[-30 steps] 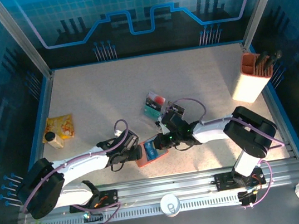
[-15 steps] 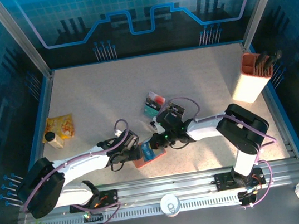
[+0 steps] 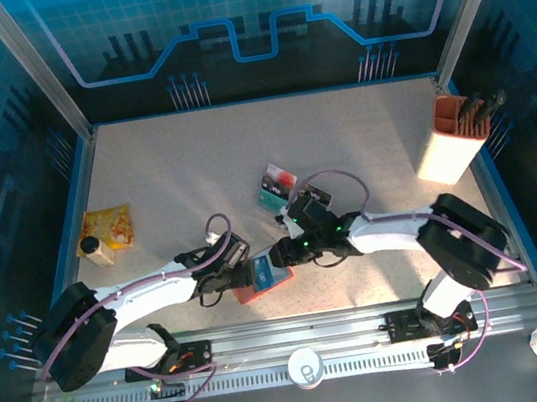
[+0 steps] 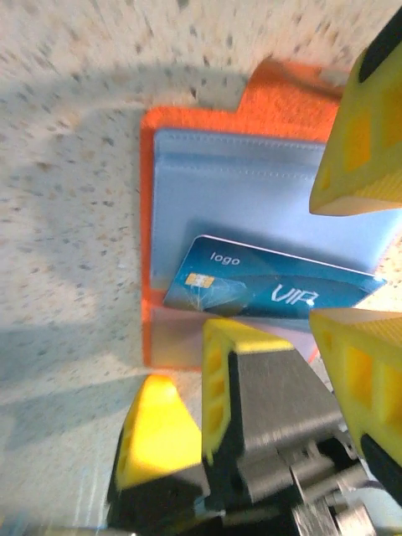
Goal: Put the credit cards into the card holder
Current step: Rotate the card holder at the bottom-center of the table.
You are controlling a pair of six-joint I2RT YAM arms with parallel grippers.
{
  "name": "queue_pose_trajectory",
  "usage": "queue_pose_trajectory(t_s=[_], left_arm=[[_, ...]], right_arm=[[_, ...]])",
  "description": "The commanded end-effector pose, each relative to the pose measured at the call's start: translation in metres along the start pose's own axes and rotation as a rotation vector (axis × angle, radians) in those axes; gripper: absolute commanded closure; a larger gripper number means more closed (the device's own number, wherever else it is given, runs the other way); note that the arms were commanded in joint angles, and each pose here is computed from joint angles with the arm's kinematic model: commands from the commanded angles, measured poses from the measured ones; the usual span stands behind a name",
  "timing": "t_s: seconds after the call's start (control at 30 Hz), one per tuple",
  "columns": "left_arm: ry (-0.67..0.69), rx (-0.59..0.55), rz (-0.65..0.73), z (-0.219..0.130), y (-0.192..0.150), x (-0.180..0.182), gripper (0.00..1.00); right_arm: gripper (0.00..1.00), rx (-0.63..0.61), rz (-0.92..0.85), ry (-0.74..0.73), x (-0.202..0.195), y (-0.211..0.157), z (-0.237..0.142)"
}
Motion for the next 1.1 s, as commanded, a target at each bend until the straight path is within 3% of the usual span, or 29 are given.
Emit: queue_pose_trajectory(t_s=[0.0,0.23,0.63,0.77,0.93,1.07], left_arm=[[-0.057,0.025,0.007,0.012,-0.002,-0.006,0.24],[-0.064,0.019,0.007,0.009,0.0,-0.007,0.24],[-0.079,0.015,0.012,0.005,0.002,-0.01,0.24],[-0.085,0.012,0.014,0.002,0.004,-0.011,0.24],[-0.111,-0.001,0.002,-0.007,0.007,-0.014,0.21],[-0.134,-0.013,-0.02,-0.014,0.009,-0.016,0.17]], right_arm=[[0.64,-0.015,-0.033,-0.093,-0.007,-0.004,-0.02],[0.52,0.014,-0.113,-0.287,-0.019,-0.007,-0.026],[0.52,0.03,-0.152,-0.368,-0.023,0.006,0.0],[0.64,0.035,-0.141,-0.366,-0.025,0.008,0.008],[1.0,0.028,-0.121,-0.38,-0.029,0.001,0.006],[1.0,-0.01,-0.073,-0.403,-0.035,-0.01,-0.007]])
Point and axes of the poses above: each hand's point on the last joint's axis, 136 mm out from that joint toward the fingers, its own z axis out along the fingers, its own x axis along the line the jaws close on, y = z × x, the point moved 8 cm from there along -z, back along the fingers, and after that the axes turned 10 degrees about -z, right-handed, at the moved point
